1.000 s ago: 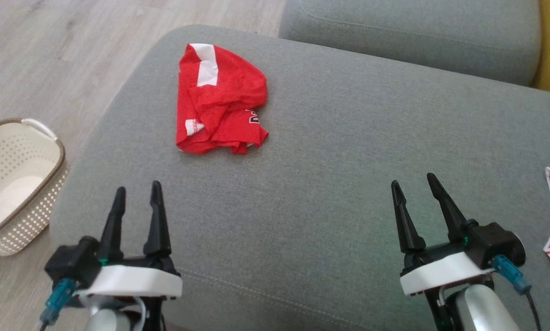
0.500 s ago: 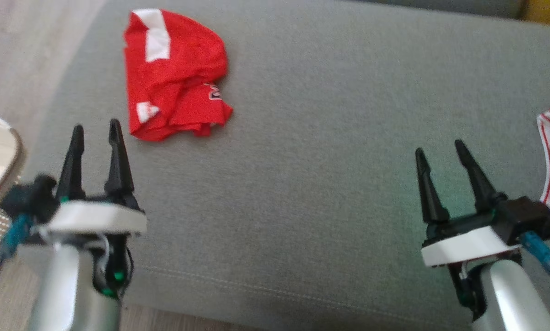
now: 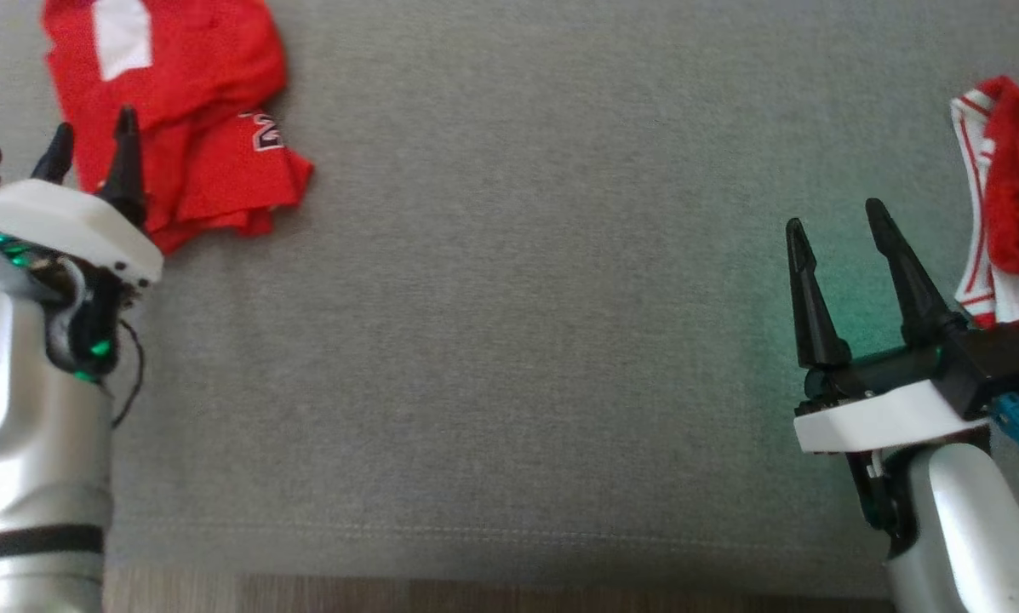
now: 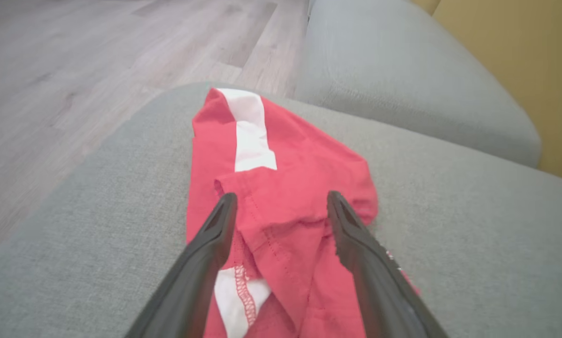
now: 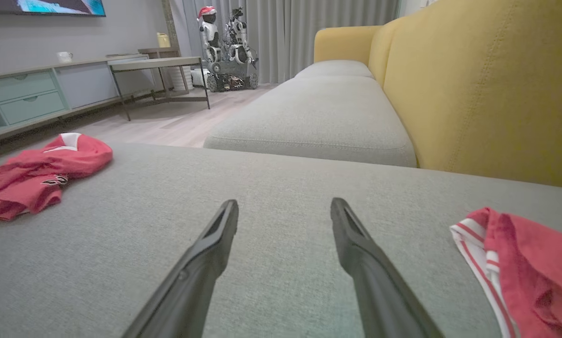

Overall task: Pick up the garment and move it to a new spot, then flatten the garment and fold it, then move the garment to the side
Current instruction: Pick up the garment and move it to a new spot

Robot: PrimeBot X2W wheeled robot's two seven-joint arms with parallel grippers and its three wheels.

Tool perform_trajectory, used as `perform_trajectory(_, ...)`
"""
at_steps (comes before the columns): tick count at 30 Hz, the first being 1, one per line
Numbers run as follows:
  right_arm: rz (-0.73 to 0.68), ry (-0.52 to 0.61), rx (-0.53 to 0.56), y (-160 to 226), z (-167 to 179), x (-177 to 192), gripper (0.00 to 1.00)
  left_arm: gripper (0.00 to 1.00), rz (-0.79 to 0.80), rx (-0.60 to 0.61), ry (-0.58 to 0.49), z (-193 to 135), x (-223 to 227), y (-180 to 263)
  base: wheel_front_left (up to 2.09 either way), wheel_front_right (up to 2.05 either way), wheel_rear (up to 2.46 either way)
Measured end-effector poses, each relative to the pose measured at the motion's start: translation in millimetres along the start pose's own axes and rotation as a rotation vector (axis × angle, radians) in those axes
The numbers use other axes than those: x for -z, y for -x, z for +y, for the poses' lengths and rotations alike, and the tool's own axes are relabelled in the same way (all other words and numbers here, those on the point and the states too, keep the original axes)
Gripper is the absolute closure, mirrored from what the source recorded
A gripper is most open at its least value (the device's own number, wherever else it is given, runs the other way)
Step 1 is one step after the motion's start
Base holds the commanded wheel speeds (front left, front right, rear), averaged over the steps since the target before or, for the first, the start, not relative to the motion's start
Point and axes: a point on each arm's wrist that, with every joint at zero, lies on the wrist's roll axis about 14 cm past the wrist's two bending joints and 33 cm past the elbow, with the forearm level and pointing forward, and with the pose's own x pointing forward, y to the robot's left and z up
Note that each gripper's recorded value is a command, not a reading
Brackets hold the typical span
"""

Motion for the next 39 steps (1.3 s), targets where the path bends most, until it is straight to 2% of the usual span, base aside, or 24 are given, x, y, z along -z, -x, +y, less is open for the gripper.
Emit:
perform_trajectory(11,0.038,0.009,0.070,6.8,-26.0,14.0,0.00,0.00,0.262,-0.032,-0.054,11.7,54.5,-37.3,0.00,0.00,0.00)
perform_trajectory(12,0.041,0.009,0.074,7.4,-27.3,15.1,0.00,0.62,0.279,-0.036,-0.055,13.2,58.3,-38.5,0.00,0.00,0.00)
perform_trajectory(13,0.044,0.009,0.077,7.9,-28.5,16.0,0.00,1.00,0.291,-0.039,-0.050,13.3,60.6,-40.0,0.00,0.00,0.00)
perform_trajectory(15,0.043,0.009,0.084,8.4,-30.5,15.9,0.00,1.00,0.286,-0.034,-0.051,10.6,58.7,-43.6,0.00,0.00,0.00)
perform_trajectory(20,0.029,0.009,0.093,10.8,-31.1,11.1,0.00,1.00,0.150,-0.018,-0.045,5.0,29.2,-45.9,0.00,0.00,0.00)
perform_trajectory(24,0.003,0.010,0.094,13.3,-28.8,1.4,0.00,1.00,0.012,0.021,0.016,-11.9,-8.2,-42.4,0.00,0.00,0.00)
perform_trajectory(33,-0.067,0.011,0.087,20.0,-19.1,-25.5,0.00,1.00,-0.326,0.206,0.129,-77.3,-122.8,-8.8,0.00,0.00,0.00)
perform_trajectory(39,-0.097,0.013,0.099,26.2,-19.7,-36.2,0.00,1.00,-0.382,0.383,0.149,-149.8,-149.2,22.1,0.00,0.00,0.00)
